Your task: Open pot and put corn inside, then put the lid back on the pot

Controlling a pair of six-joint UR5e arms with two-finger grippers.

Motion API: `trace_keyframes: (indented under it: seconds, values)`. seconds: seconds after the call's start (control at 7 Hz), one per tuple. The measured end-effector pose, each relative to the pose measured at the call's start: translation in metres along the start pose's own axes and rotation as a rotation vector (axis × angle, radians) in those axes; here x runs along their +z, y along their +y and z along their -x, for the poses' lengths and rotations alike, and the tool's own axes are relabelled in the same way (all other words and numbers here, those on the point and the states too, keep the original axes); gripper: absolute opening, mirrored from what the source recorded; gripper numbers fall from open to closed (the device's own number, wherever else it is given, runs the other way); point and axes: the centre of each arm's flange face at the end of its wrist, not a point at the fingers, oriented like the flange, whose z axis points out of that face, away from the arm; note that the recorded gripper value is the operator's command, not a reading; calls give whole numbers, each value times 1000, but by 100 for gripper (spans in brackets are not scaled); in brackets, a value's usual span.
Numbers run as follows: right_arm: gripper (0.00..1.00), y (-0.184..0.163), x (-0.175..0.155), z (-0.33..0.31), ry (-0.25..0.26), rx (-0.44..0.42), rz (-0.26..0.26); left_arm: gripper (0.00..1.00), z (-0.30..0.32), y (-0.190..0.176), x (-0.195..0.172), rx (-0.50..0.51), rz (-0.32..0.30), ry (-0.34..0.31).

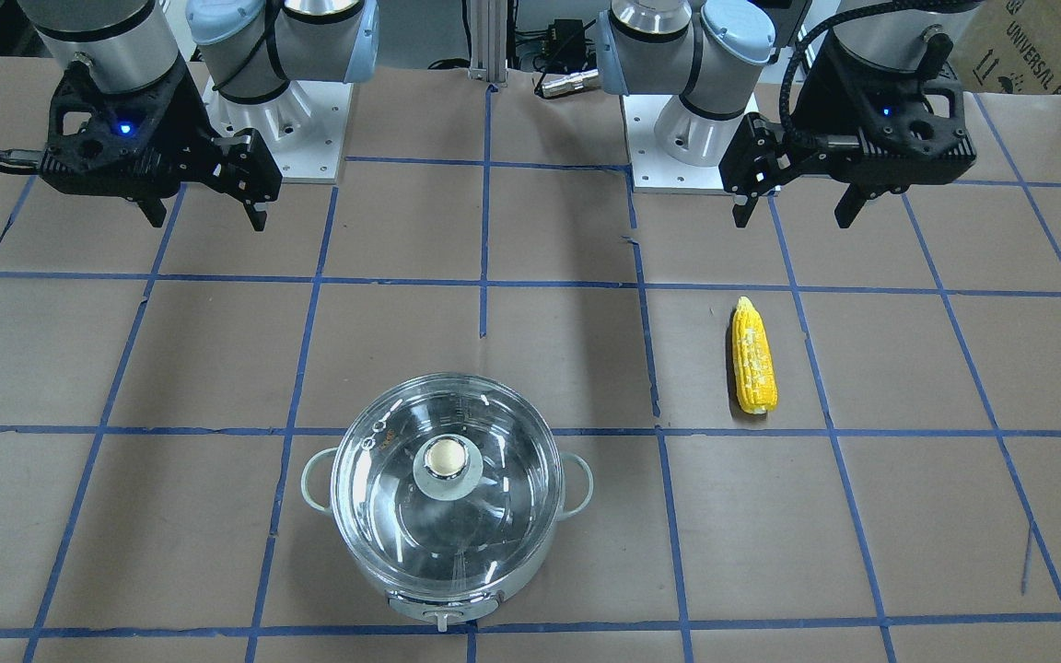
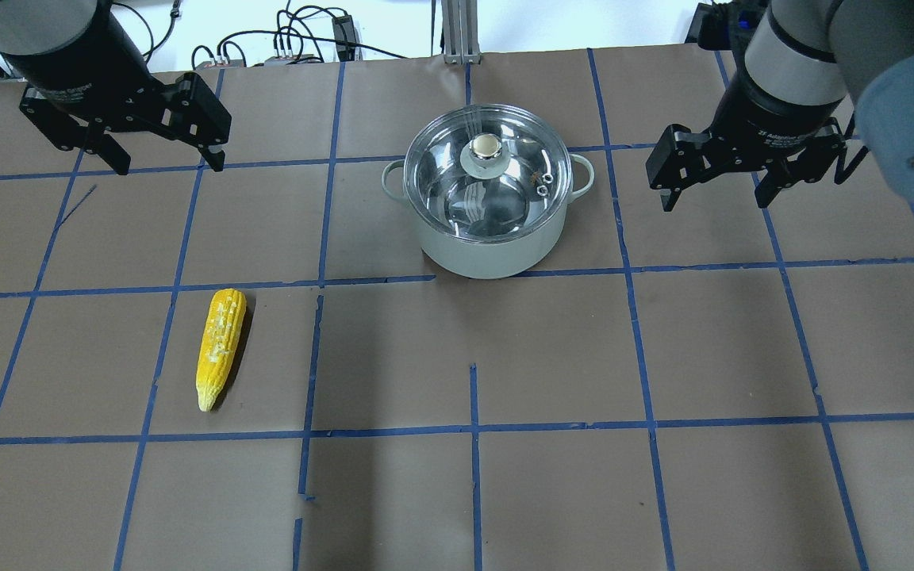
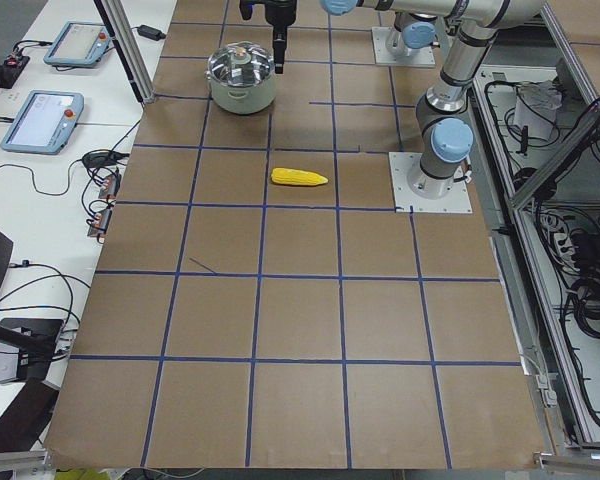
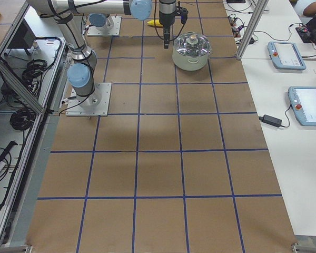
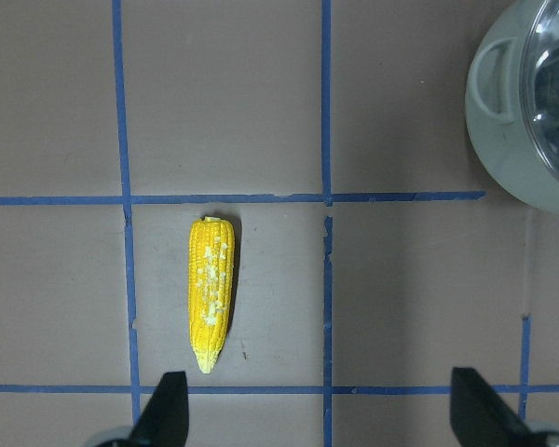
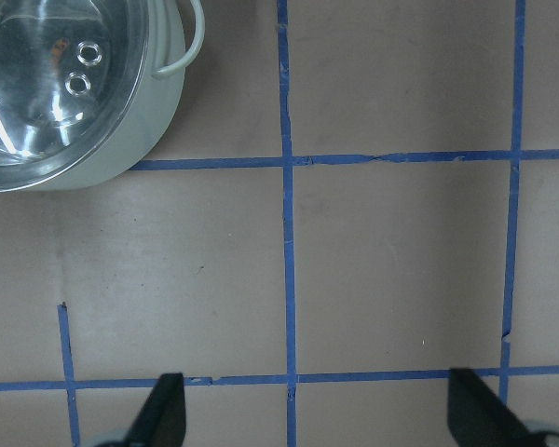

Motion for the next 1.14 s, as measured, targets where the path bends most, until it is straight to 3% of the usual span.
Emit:
trace_keyframes:
  seconds: [0.29,0.71,1.14]
  values:
    - [99,-11,1,5,-27,-9,-14,100,0,0,0,-2,4,5]
    - [98,-78,31,86,-71,-107,-4,100,0,-1,1,-2,5,7]
    - [97,-142,81,171,-20,-133,-23,100,1,-2,2,-1,7,5]
